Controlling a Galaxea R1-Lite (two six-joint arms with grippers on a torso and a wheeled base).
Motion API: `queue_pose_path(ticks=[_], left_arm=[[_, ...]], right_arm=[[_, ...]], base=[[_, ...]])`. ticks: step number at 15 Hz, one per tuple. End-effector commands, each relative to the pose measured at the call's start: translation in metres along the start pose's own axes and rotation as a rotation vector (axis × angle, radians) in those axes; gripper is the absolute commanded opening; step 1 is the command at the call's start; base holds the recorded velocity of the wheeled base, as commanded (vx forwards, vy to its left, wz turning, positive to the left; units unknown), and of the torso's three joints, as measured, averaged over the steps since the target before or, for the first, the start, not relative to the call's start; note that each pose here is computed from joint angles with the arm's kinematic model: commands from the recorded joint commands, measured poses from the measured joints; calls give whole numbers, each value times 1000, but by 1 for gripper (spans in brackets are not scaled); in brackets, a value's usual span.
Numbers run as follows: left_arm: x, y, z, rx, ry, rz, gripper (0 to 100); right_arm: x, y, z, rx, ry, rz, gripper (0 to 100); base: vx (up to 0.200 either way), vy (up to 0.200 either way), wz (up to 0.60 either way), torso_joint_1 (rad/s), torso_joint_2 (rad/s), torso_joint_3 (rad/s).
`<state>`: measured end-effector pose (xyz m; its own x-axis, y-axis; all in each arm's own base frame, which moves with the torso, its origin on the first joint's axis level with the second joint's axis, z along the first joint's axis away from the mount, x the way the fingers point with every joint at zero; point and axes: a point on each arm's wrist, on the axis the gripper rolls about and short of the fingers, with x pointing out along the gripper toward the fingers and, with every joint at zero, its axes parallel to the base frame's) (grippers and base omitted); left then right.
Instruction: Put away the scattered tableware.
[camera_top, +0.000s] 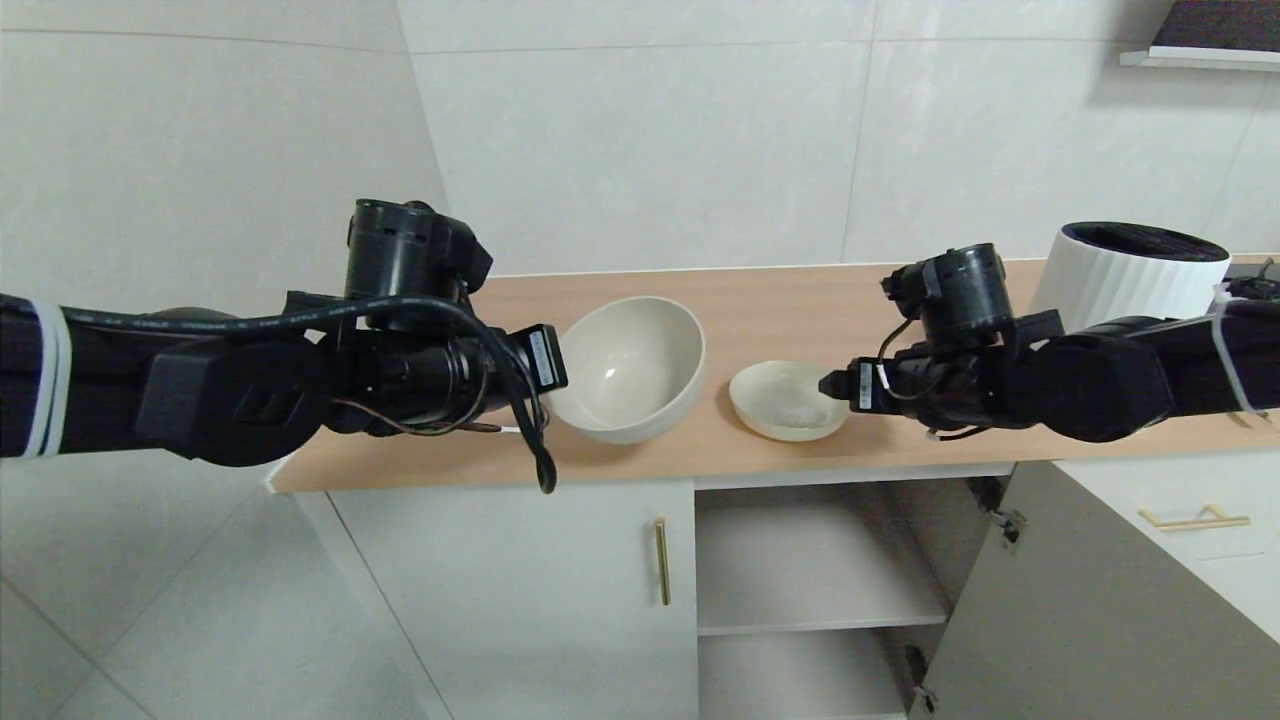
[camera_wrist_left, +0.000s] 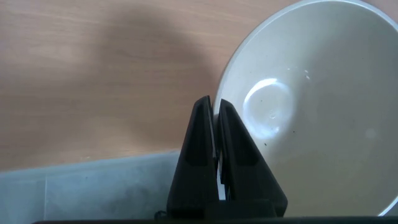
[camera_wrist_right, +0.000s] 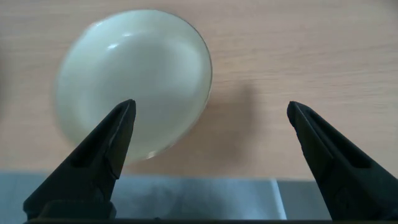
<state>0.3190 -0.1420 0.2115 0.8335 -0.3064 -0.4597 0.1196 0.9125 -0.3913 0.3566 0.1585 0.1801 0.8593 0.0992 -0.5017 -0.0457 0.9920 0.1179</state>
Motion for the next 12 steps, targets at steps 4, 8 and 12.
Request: queue_pose_path(ticks=[4, 8, 12], left_arm=[[-11, -1, 2, -1, -14, -11, 0], [-12, -1, 0, 0, -9, -10, 0], [-12, -1, -1, 1, -3, -12, 0]], right_arm=[[30, -5, -10, 6, 28, -29, 100], [32, -5, -9, 30, 25, -24, 100], [36, -3, -10, 47, 29, -21, 0]], base=[[0, 0, 0, 0, 0, 0], [0, 0, 0, 0, 0, 0], [0, 0, 0, 0, 0, 0]])
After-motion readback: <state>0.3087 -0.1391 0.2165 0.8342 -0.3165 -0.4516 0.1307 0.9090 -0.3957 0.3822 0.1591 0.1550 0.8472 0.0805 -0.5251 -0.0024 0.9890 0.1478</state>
